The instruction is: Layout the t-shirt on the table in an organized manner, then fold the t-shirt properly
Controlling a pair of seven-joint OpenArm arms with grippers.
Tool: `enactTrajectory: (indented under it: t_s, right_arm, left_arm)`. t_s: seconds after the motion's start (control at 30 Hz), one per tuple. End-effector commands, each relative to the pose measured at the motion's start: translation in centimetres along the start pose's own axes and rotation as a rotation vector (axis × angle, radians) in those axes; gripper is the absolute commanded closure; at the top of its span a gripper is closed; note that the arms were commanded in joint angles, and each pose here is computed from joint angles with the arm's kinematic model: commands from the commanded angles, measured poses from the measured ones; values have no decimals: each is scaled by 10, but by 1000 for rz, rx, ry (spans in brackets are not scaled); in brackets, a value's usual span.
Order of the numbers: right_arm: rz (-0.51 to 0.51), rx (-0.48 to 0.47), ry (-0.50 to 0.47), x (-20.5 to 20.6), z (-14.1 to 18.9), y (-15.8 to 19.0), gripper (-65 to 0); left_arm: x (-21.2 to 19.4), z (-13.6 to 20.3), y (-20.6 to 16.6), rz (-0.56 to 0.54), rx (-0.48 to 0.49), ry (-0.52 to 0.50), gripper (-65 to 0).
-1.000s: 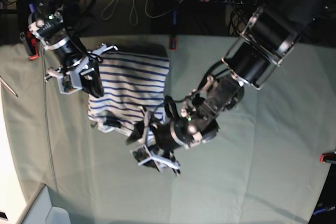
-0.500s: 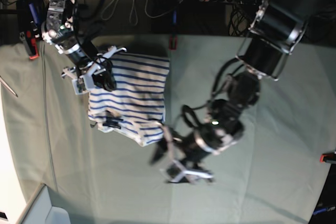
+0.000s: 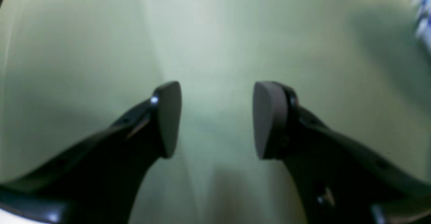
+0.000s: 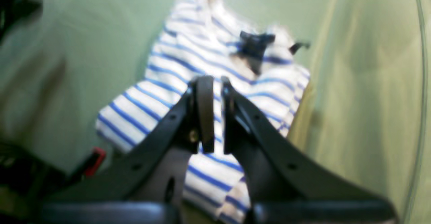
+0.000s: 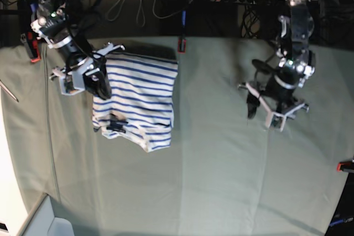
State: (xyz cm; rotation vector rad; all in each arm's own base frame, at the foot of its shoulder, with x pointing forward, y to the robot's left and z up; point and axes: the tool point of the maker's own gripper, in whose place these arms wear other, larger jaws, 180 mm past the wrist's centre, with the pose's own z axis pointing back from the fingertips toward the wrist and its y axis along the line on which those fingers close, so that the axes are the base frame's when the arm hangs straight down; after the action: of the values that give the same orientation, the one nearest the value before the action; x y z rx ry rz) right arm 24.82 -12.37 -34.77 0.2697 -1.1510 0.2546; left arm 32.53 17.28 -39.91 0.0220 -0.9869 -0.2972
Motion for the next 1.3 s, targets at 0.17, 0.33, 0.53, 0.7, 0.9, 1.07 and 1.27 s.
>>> enactTrajectory:
  t_s: [0.17,0.33,0.53,0.7,0.9,1.07,1.27]
  right_arm:
    - [-12,-108,77,-24,34,-33,-22]
    - [-50,-133,212,-66,61,-35,0]
    - [-120,-86,380,-121,103,-1,0]
    - [-240,4,546,-193,114,31,0]
    - [-417,107,756,-290,98,52,0]
    - [-502,18,752,-339,92,56,0]
    - [-239,-310,728,-367,118,0,0]
  left_arm:
    - [-35,69,23,65,133,166,-117]
    - [-78,126,16,148,203,351,-17]
    - [-147,169,-18,267,194,541,0]
    - [-222,165,-63,370,104,636,0]
    - [-291,118,-110,527,28,584,0]
    - [-360,109,-132,648,-46,806,0]
    - [-351,87,-106,524,18,695,-2]
